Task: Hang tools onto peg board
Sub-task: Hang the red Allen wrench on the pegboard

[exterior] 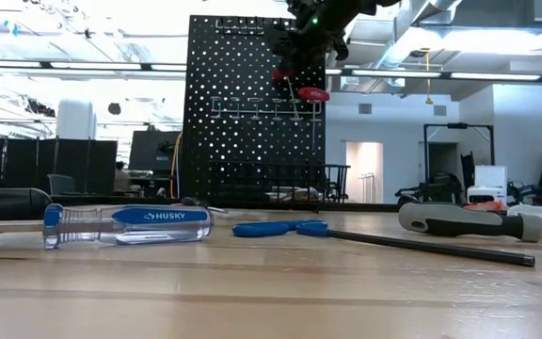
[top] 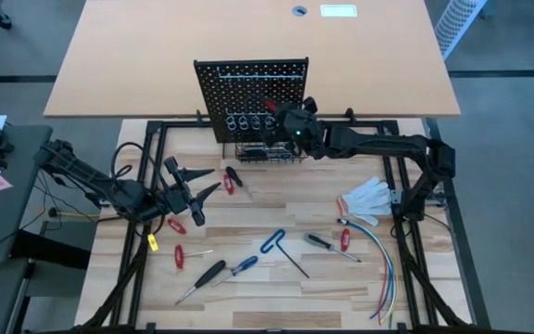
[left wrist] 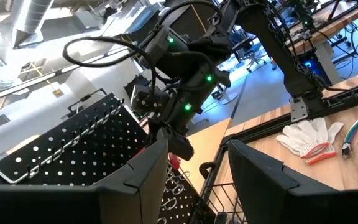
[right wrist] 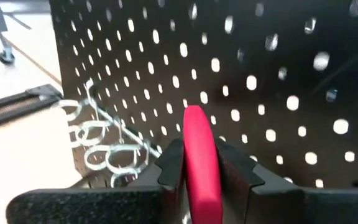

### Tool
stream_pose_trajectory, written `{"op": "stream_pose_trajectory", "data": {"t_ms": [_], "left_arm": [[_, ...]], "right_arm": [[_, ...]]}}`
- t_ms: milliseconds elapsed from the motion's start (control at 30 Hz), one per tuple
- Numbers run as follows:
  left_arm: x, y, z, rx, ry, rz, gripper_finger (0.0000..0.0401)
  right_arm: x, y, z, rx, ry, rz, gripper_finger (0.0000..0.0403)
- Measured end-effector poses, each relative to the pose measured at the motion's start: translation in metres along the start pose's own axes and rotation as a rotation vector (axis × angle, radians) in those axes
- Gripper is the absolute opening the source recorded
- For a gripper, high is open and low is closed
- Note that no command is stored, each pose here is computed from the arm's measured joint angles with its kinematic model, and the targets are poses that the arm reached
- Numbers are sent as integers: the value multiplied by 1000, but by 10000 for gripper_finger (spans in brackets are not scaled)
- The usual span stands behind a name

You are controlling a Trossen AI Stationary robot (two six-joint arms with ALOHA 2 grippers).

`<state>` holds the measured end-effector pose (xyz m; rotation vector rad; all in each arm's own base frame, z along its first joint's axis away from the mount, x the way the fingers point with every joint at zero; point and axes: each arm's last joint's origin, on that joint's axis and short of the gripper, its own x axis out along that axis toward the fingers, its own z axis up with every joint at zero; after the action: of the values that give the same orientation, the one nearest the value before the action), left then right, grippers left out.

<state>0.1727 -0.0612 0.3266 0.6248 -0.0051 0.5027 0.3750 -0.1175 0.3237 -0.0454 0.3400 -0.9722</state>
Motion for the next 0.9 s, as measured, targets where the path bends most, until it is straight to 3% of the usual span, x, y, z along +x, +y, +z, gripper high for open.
{"op": "stream_pose_trajectory", "data": {"t_ms": [433,767,900], "left_arm": [[0,0,0,-4,0,0,166],[0,0,0,-4,0,0,166],[0,0,0,-8,1,-1,166]], "right_arm": [[-1,-1,-13,-57,107,-11,82],[-6,2,-13,-168,113,0,207],[-23,6,-4,-199,73,28,230]]}}
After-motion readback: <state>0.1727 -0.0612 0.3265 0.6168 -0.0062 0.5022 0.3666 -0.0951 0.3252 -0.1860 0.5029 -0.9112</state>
